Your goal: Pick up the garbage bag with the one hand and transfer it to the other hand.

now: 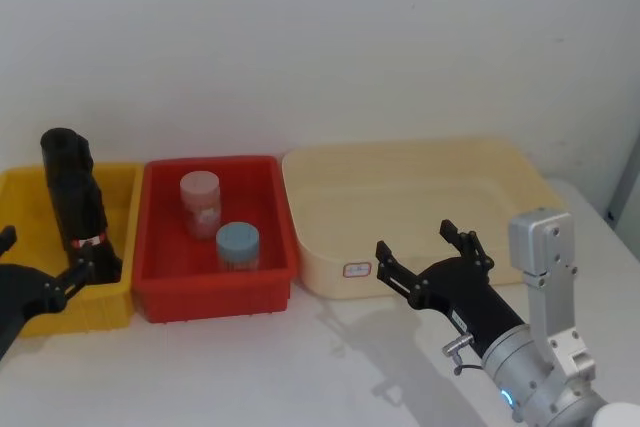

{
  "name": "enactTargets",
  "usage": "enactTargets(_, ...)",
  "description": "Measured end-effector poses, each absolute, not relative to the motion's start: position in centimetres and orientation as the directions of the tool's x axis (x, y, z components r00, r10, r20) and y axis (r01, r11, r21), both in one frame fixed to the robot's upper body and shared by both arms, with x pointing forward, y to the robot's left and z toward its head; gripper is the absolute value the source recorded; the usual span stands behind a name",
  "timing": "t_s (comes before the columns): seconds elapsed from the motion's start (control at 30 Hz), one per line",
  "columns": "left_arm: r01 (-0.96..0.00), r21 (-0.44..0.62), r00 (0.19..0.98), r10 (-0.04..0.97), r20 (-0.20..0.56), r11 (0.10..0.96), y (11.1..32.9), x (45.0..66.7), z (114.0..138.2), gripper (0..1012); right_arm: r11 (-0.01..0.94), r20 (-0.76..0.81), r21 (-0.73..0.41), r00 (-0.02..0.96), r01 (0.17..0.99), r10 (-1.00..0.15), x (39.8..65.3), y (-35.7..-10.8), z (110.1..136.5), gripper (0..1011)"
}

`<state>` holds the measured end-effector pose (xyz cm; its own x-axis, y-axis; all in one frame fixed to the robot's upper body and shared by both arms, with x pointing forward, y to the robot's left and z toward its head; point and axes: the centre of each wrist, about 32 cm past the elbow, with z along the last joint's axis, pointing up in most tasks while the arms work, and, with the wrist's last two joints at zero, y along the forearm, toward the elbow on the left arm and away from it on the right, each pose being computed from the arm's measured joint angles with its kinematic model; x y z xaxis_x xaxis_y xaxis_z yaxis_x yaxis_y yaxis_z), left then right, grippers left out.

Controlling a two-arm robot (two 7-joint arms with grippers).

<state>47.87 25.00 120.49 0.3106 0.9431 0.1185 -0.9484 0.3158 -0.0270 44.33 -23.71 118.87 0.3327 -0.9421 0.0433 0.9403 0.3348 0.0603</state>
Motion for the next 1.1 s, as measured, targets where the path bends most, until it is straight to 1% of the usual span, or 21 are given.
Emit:
enactTargets(0.47,-0.950,-0.014,0.310,0.946,0.098,0.312,25.4,50.9,120.4,1001,0.335,0.043,0.060,0.333,0.940,-0.942,44.3,-23.7,118.9,1000)
enactTargets(0.57,-0.949,-0.007,0.314,0.945,0.093,0.316,25.6,51.9,120.3,1001,0.335,0.043,0.060,0.333,0.940,-0.942,44.3,-23.7,118.9,1000)
enactTargets(0.63,-0.949,-0.006,0.314,0.945,0.093,0.316,25.6,52.2,120.3,1001,0.335,0.043,0.060,0.333,0.940,-0.942,44.3,-23.7,118.9,1000)
enactTargets(0.67,-0.947,-0.003,0.319,0.943,0.091,0.320,25.6,52.8,120.3,1001,0.335,0.043,0.060,0.333,0.940,-0.942,44.3,-23.7,118.9,1000)
enactTargets(0.73,-0.947,-0.002,0.320,0.943,0.090,0.321,25.6,53.0,120.3,1001,0.335,0.043,0.060,0.333,0.940,-0.942,44.3,-23.7,118.9,1000)
enactTargets(0.9,-0.941,0.006,0.336,0.937,0.090,0.337,25.6,54.7,120.4,1001,0.335,0.043,0.060,0.333,0.940,-0.942,44.3,-23.7,118.9,1000)
enactTargets(1.1,-0.928,0.011,0.371,0.925,0.086,0.371,25.5,56.0,120.2,1001,0.335,0.043,0.060,0.333,0.940,-0.942,44.3,-23.7,118.9,1000)
